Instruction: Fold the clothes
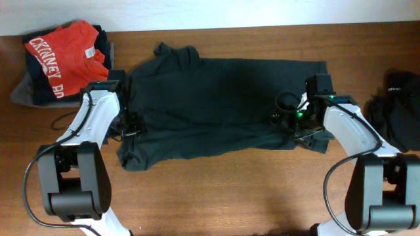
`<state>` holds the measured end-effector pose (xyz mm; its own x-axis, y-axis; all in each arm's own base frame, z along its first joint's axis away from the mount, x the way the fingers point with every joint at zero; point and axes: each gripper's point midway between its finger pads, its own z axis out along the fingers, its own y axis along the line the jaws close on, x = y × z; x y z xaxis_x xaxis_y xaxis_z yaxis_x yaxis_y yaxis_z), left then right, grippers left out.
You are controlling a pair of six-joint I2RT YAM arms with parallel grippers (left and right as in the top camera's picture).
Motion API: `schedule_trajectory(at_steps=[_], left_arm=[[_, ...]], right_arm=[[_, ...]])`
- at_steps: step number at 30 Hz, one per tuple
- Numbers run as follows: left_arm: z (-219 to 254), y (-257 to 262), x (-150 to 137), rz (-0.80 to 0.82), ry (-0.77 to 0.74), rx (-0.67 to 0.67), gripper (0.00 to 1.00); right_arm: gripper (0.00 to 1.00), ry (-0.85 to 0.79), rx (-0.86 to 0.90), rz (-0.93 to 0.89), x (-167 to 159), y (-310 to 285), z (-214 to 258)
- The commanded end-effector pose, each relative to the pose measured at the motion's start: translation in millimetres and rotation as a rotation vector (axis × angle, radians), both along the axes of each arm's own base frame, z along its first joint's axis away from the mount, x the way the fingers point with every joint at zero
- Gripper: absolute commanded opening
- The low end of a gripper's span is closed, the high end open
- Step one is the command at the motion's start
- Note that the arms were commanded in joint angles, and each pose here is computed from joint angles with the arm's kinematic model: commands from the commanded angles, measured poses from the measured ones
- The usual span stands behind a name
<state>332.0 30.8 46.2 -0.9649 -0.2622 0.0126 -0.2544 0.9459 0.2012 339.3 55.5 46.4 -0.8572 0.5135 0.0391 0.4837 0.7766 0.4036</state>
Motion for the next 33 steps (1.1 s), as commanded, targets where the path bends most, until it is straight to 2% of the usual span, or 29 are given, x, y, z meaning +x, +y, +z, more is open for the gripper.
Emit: schedule_trajectory(at_steps=[1, 11, 20, 26, 29, 31, 33], left_arm=[[0, 2, 3, 0.003, -0.002, 0.003, 0.95], [0, 2, 3, 0.003, -0.001, 0.003, 0.96], [0, 2, 3, 0.003, -0.002, 0.004, 0.96], [0, 2, 3, 0.003, -0.001, 0.004, 0.96], [0, 2, 3, 0.003, -0.001, 0.004, 0.96], [0, 2, 3, 0.003, -0.001, 0.004, 0.96], [0, 2, 3, 0.003, -0.001, 0.004, 0.96]], right_arm=[[0.95, 0.053, 0.029, -0.058, -3, 6, -8], [0.91, 0.017, 0.029, -0.064, 13, 6, -21], [0.73, 0.004, -0.063, -0.083, 17, -10, -26], [0.45, -0.086, -0.130, -0.029, 32, -19, -25], [0.19, -0.122, -0.158, -0.031, 41, -23, -23], [0.07, -0.141, -0.175, -0.036, 45, -26, -22], [0.04, -0.164, -0.185, -0.041, 51, -28, -21]])
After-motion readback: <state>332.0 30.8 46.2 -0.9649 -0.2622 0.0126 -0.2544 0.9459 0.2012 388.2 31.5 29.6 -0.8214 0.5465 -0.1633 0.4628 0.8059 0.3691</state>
